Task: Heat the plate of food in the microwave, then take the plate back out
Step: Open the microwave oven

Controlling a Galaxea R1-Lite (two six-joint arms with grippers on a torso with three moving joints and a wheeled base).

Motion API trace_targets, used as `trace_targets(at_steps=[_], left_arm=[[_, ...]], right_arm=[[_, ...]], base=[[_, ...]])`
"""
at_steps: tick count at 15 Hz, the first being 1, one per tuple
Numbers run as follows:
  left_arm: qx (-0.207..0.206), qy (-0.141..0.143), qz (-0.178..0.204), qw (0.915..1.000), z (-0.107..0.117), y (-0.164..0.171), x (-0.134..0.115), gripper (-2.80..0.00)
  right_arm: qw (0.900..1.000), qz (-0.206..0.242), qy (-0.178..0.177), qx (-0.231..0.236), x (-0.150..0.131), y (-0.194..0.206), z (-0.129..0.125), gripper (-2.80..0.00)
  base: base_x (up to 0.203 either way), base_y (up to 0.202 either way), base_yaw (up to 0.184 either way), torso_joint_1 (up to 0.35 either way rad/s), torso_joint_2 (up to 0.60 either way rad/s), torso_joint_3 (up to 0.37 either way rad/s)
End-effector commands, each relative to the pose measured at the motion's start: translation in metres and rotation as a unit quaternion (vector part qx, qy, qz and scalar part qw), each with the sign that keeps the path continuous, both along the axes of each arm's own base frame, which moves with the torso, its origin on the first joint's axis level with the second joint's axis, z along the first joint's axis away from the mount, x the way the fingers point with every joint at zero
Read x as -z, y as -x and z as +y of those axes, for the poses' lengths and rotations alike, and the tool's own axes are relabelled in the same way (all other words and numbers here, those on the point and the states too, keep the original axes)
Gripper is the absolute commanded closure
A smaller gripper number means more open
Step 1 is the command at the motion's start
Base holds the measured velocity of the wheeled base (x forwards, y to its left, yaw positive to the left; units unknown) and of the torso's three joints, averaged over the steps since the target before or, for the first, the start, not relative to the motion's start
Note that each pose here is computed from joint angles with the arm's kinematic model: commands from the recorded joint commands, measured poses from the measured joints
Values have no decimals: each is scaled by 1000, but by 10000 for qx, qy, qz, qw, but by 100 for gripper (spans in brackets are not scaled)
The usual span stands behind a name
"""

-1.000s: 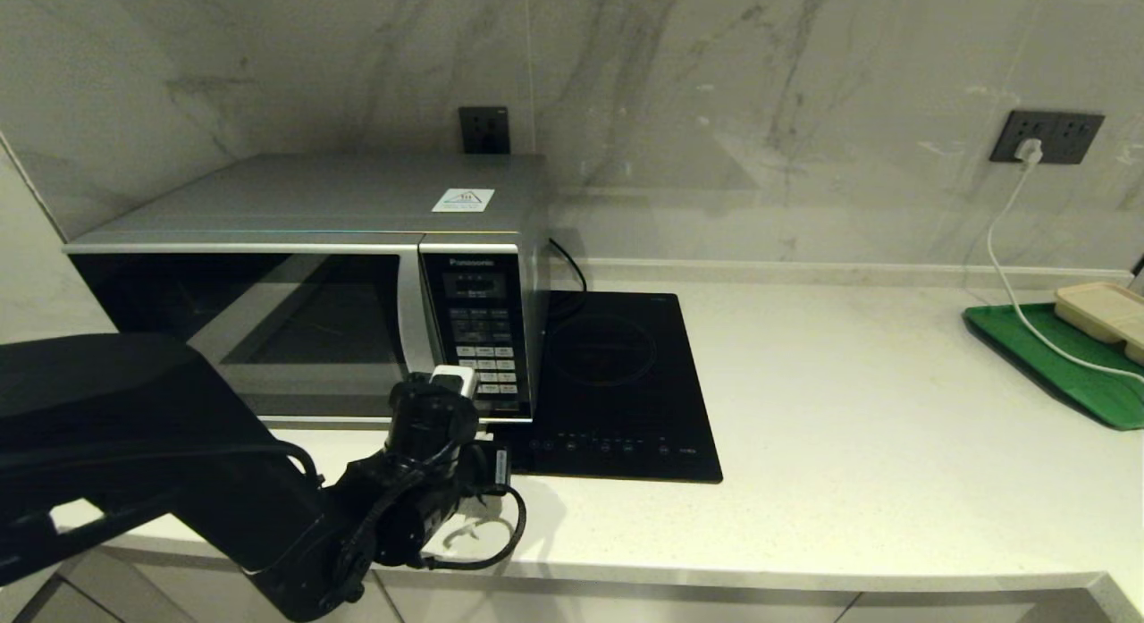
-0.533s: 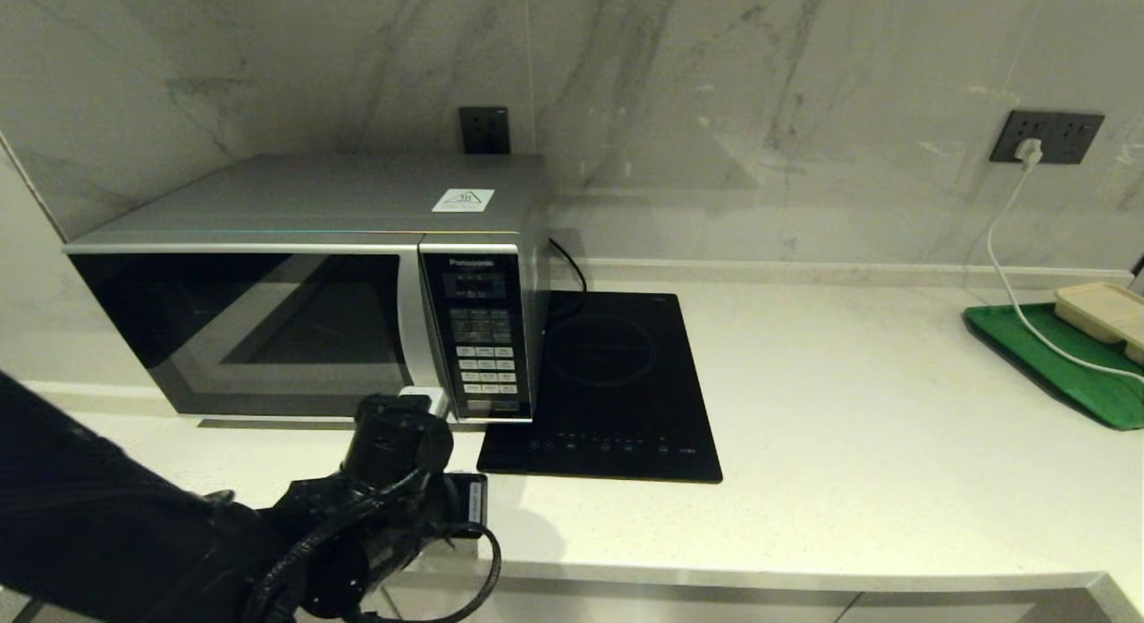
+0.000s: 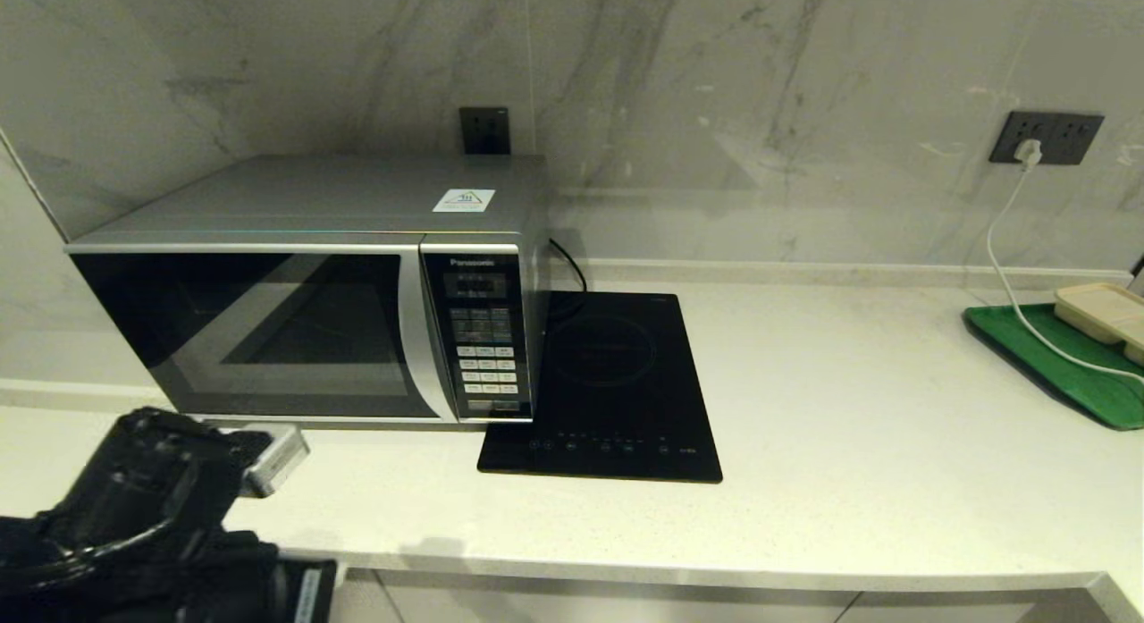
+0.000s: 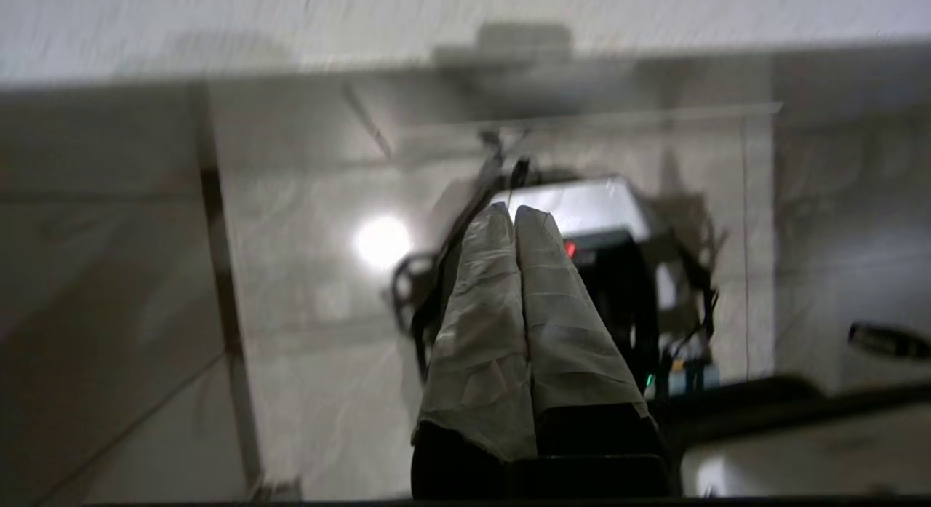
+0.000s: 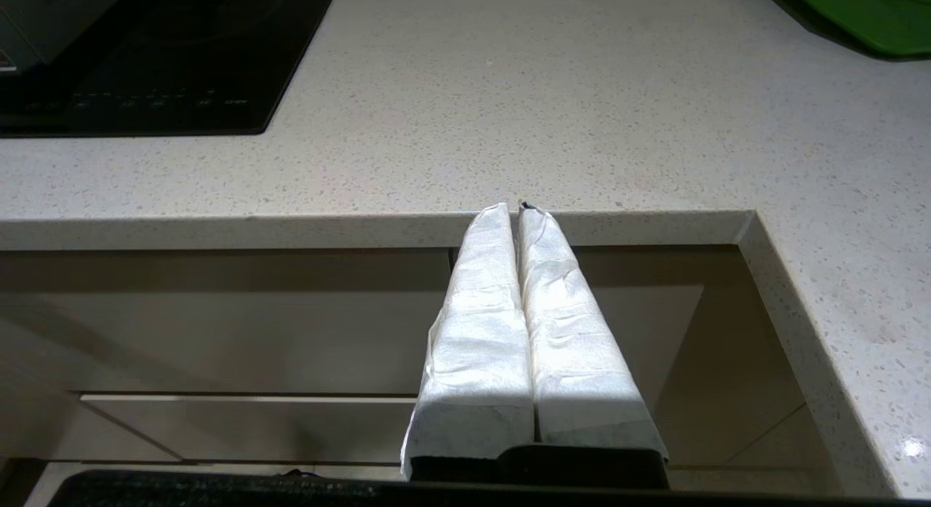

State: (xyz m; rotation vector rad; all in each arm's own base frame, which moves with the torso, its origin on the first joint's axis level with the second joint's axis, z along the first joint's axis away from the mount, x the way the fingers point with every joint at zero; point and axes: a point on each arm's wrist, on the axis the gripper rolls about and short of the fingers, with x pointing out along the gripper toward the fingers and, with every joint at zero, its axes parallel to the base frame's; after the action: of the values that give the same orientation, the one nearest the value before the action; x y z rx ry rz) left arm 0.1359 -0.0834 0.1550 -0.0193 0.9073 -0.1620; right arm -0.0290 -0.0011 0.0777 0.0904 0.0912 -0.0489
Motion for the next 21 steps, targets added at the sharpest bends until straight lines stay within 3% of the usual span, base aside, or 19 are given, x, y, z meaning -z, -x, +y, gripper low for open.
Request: trace_targets(at_steps=[1,2,4,7,11,14,16,19,20,21], left_arm=[[-91,-161,203,9996,29,38,-23,0],[-204,-64,-22,9998,33,37,-38,0],[-840,132,-481,9952,46,28,-66,0],[-1774,229,-955,9792,68,38,-83,0],[-2260,138,-1214,9664,85,105,-38,0],[-2643,60,-1126,9578,90,139,-4,0],[-2507,150,-1202,9604,90,153,13,0],[-1309,277,-1696,9764,89,173,28,0],[-906,216,-1821,9789,88,172,28,0],[-834,216,-1964,9767,87,169,26,0]], right_arm=[[10000,1,-5,-1,0,0,0,0],[10000,1,-5,-1,0,0,0,0],[10000,1,-5,-1,0,0,0,0],[10000,1,-5,-1,0,0,0,0],[10000,5,-4,-1,0,0,0,0],[10000,1,-5,-1,0,0,0,0],[10000,3,-5,-1,0,0,0,0],[10000,8,-4,-1,0,0,0,0],[10000,8,-4,-1,0,0,0,0],[10000,1,-5,-1,0,0,0,0]], base=[[0,0,0,0,0,0],[0,0,0,0,0,0],[0,0,0,0,0,0],[0,0,0,0,0,0],[0,0,0,0,0,0],[0,0,0,0,0,0],[0,0,0,0,0,0],[0,0,0,0,0,0],[0,0,0,0,0,0],[0,0,0,0,0,0]])
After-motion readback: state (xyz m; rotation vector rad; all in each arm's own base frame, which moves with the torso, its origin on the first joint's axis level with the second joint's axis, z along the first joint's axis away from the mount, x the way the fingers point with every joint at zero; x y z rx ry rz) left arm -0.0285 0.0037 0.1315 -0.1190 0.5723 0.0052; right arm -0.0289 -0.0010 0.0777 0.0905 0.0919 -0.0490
